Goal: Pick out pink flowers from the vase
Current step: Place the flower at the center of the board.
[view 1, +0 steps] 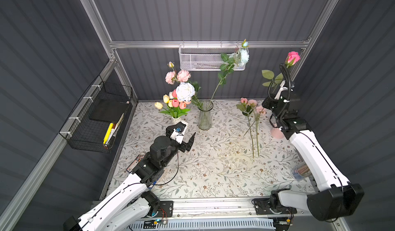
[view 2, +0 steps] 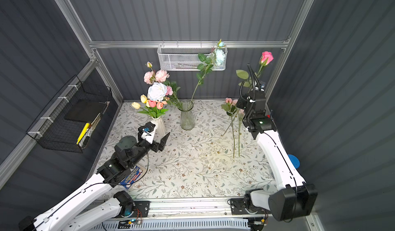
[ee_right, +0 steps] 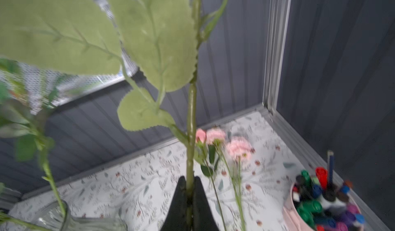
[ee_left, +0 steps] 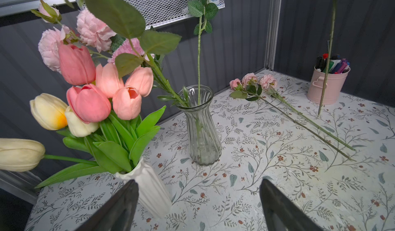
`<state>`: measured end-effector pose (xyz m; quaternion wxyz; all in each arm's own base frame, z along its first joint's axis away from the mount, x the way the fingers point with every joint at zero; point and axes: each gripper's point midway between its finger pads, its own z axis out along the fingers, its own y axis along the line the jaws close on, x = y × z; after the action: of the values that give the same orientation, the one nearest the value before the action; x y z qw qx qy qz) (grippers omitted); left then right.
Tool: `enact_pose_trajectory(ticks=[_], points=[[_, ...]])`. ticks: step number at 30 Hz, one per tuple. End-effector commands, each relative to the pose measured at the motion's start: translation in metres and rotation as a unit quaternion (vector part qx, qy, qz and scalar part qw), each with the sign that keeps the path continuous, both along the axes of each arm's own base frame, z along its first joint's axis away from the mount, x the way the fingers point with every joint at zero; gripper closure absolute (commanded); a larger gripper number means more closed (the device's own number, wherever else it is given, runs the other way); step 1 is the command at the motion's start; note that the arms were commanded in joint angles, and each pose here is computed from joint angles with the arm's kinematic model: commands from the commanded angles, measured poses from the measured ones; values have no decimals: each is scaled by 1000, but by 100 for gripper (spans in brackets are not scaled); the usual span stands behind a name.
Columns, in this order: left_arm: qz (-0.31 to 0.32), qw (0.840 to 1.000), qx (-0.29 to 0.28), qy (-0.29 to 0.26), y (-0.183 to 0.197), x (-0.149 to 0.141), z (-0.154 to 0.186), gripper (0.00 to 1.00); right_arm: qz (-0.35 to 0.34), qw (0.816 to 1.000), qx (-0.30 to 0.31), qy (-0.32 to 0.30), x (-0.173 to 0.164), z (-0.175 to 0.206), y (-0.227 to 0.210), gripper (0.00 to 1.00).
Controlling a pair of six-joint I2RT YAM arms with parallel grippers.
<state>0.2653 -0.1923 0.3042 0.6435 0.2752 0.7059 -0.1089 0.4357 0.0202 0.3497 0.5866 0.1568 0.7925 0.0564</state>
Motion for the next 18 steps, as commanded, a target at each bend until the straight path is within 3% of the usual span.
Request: enact_pose_trajectory(ticks=[1,9,18], points=[[-15,1000,-3,-6,-3,-7,5,10,49,992,21,119,17,-62,14,100],[-28,1000,-6,-9,-7,-11,8,10,168,931,15,324,46,-156,52,100],[-41,999,-6,-11,-10,-14,9,10,211,888,-46,406,71,-219,64,100]])
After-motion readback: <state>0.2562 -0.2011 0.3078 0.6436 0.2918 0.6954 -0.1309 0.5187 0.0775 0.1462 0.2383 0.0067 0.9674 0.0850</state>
